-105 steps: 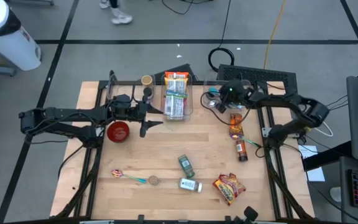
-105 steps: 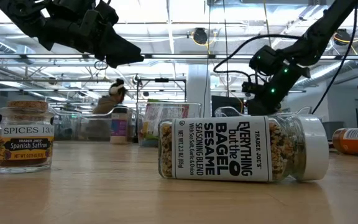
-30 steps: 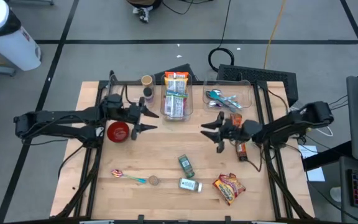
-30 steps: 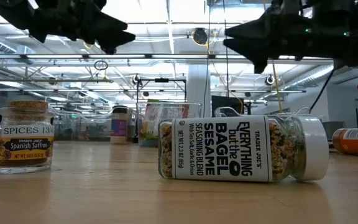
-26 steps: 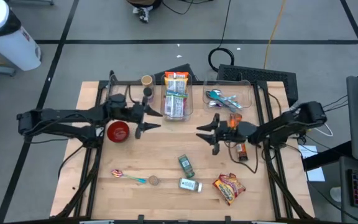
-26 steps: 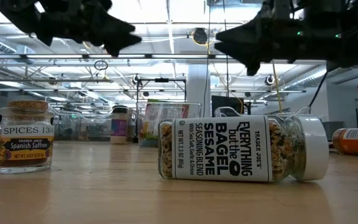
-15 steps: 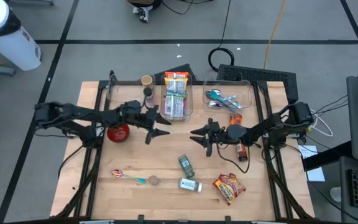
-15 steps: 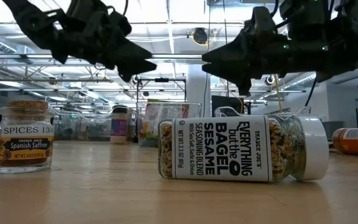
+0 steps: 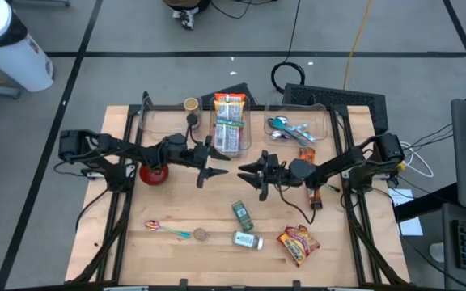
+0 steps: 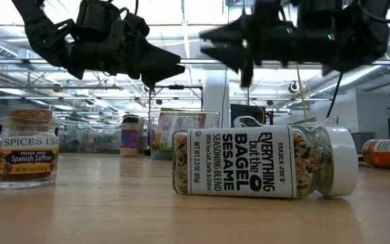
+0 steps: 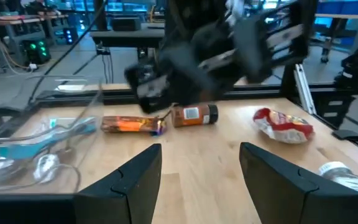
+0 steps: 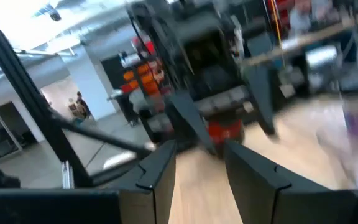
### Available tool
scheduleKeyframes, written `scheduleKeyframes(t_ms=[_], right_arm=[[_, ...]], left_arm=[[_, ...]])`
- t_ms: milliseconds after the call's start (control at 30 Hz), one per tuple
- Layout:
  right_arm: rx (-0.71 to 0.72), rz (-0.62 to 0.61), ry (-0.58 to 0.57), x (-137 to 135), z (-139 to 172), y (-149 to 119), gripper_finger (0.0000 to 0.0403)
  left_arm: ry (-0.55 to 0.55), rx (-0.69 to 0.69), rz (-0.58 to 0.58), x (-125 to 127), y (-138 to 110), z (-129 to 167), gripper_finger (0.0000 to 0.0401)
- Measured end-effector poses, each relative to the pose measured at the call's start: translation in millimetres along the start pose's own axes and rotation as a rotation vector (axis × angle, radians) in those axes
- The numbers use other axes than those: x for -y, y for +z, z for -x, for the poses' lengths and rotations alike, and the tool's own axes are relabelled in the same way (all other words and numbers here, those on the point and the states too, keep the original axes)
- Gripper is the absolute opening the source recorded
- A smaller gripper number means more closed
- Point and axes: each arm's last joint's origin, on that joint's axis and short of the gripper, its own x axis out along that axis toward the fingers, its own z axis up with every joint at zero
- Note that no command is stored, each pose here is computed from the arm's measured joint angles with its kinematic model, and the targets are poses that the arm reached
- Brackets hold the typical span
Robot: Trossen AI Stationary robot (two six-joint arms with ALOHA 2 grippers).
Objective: Pick & Place Food Item
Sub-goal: Put the brown seasoning bottle into the left transparent bin
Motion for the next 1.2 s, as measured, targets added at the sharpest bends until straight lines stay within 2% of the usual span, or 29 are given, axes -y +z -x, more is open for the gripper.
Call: scheduleKeyframes(t_ms=[167, 267, 367, 467, 533, 633, 733, 800, 933, 1067, 1200], right_arm=[[0.009, 0.083, -0.015, 2, -7, 5, 0.0128], [0.062, -0.012, -0.070, 8, -7, 11, 0.0128], [0.057, -0.097, -0.057, 9, -8, 11, 0.0128], [-0.004, -0.093, -0.004, -2, -6, 3, 0.0128], [-0.027, -0.060, -0.009, -11, -6, -6, 0.0128], [0.004, 0.019, -0.033, -34, -16, -19, 0.0128], [0.047, 0.049, 0.015, -61, -31, -24, 0.0128], [0.030, 0.078, 0.045, -76, -37, -29, 0.0128], [-0.021, 0.155, 0.076, -97, -43, -39, 0.0128], [-0.032, 0.173, 0.088, -104, -45, -42, 0.0128], [-0.059, 0.247, 0.060, -95, -49, -44, 0.0128]], left_arm=[[-0.068, -0.027, 0.051, 1, -7, 4, 0.0225], [-0.072, -0.025, 0.076, 1, -7, 4, 0.0225], [-0.073, -0.027, 0.097, 1, -7, 4, 0.0225], [-0.180, -0.118, 0.162, 10, -15, 4, 0.0225], [-0.265, -0.157, 0.178, 21, -19, 2, 0.0225], [-0.328, -0.174, 0.129, 38, -20, -2, 0.0225], [-0.292, -0.122, 0.105, 49, -10, -3, 0.0225], [-0.280, -0.063, 0.080, 55, 1, -1, 0.0225], [-0.255, -0.052, 0.027, 64, 13, 7, 0.0225], [-0.200, -0.076, -0.025, 68, 23, 18, 0.0225], [-0.176, -0.072, -0.041, 71, 32, 28, 0.0225]])
